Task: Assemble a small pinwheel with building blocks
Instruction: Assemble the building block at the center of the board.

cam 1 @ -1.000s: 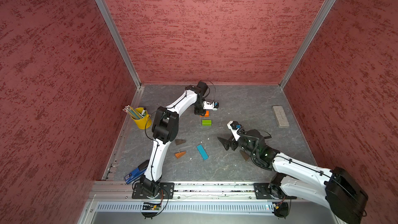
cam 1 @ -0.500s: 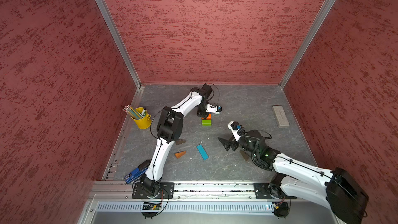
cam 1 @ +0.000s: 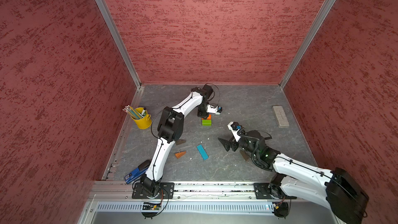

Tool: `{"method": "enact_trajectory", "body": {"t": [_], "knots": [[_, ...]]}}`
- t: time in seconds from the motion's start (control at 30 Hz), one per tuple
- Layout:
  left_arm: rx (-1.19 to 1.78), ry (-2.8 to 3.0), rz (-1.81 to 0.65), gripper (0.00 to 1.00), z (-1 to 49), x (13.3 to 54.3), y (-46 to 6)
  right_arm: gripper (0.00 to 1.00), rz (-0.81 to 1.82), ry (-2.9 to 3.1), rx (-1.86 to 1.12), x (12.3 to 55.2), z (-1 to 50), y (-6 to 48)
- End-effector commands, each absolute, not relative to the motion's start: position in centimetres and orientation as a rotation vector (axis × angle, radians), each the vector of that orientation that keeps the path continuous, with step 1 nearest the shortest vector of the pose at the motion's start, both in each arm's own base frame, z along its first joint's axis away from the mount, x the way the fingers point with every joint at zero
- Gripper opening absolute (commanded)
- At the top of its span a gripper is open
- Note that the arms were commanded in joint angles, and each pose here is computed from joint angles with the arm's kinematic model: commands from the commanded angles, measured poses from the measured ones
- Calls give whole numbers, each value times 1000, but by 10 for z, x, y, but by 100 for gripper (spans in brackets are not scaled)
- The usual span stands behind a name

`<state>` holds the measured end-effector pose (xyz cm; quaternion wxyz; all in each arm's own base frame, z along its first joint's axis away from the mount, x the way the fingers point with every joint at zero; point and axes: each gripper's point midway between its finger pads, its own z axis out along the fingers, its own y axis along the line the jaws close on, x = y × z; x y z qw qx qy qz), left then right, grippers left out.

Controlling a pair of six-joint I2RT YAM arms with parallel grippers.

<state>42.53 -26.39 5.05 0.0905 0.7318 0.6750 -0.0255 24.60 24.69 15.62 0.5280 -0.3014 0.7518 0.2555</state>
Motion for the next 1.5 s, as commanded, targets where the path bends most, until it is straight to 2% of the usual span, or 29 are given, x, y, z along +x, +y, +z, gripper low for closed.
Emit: {"method": "enact_trajectory", "body": {"t": [0.0, 0.7, 0.97, 1.13, 1.47], "knots": [[2185, 2031, -120, 30, 42, 419, -268, 99, 609, 1792, -700, 245, 159, 246], [2172, 2065, -153, 41, 39, 413, -271, 99, 609, 1795, -700, 246, 159, 246], [2104, 2040, -209, 41, 63, 414, -277, 99, 610, 1797, -703, 246, 157, 247], [2000, 2021, -208, 38, 80, 430, -277, 99, 609, 1801, -704, 246, 156, 247], [1925, 2037, -78, 35, 62, 459, -269, 99, 606, 1804, -706, 246, 155, 247]]}}
